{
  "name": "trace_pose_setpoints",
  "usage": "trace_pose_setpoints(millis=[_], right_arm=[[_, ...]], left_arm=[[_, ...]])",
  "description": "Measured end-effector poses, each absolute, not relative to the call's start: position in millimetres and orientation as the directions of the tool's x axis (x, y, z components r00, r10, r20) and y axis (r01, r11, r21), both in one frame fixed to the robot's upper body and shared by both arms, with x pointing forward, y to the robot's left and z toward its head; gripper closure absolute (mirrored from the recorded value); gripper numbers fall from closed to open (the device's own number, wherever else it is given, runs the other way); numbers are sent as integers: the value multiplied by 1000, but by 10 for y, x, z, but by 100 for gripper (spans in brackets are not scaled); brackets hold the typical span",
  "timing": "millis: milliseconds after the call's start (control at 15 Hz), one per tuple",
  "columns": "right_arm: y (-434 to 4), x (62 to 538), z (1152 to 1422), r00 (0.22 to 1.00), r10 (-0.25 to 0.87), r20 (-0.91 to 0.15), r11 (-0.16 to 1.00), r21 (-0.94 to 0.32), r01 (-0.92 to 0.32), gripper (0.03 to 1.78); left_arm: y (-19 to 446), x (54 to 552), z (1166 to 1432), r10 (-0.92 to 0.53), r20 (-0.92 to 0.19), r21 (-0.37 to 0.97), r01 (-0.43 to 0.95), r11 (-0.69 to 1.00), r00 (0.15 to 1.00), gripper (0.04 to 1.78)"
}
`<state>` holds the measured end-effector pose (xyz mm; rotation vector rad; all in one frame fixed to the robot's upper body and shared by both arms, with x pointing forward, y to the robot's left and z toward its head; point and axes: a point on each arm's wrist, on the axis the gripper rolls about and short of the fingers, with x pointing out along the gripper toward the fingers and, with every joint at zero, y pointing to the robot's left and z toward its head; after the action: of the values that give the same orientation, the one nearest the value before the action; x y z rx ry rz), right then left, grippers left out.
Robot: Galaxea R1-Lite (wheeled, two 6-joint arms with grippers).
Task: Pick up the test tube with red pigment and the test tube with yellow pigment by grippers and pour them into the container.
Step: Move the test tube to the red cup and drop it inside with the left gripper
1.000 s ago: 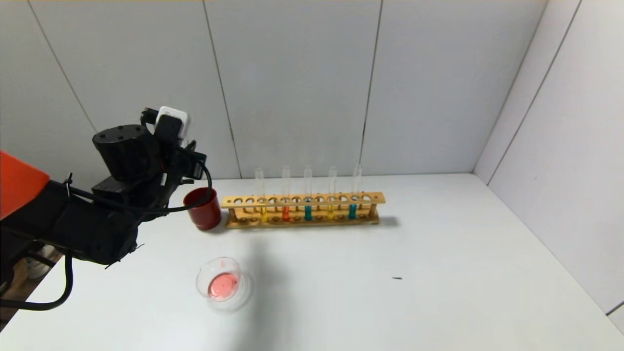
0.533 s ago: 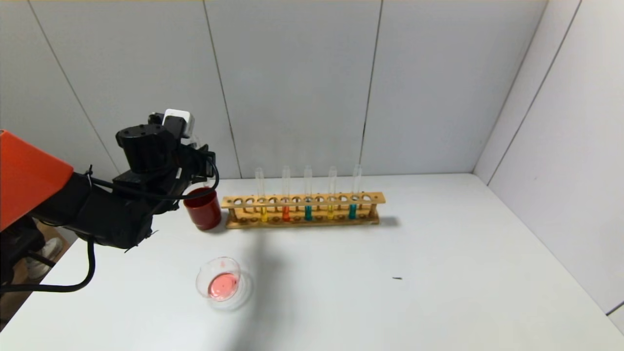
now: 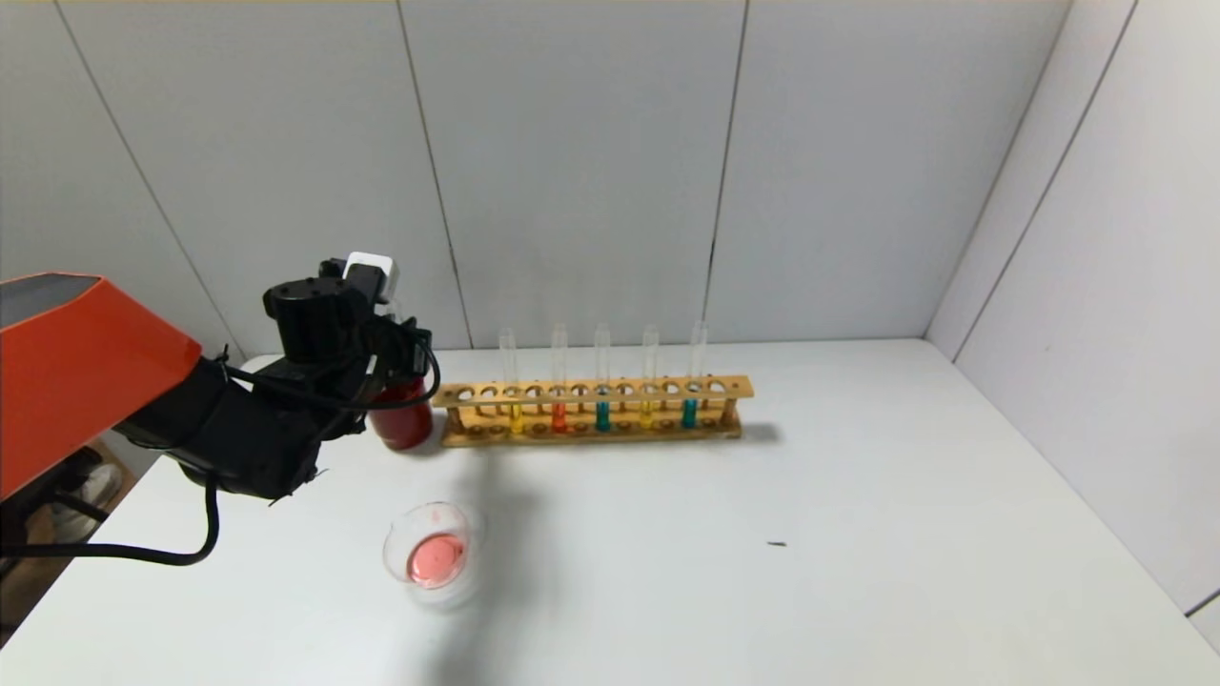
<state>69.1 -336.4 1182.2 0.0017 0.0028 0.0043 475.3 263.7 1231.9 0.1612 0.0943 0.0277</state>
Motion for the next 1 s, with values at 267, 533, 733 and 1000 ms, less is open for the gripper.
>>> trace_pose_setpoints(millis=[267, 533, 733, 1000], right_arm=[[-3364, 691, 11822, 1000, 4, -3, 1000, 2, -4, 6], [-3364, 691, 11822, 1000, 4, -3, 1000, 2, -4, 6], [-3364, 691, 11822, 1000, 4, -3, 1000, 2, -4, 6], [-3364, 691, 11822, 1000, 4, -3, 1000, 2, -4, 6]], left_arm=[[2627, 4797, 12179, 35, -125, 168, -13, 986, 992, 148], [2647, 4824, 12044, 38, -160, 173, -9, 985, 986, 148], [2687, 4865, 11968, 47, -161, 169, -19, 985, 986, 144], [2698, 4883, 11899, 52, -175, 169, -22, 985, 983, 102]])
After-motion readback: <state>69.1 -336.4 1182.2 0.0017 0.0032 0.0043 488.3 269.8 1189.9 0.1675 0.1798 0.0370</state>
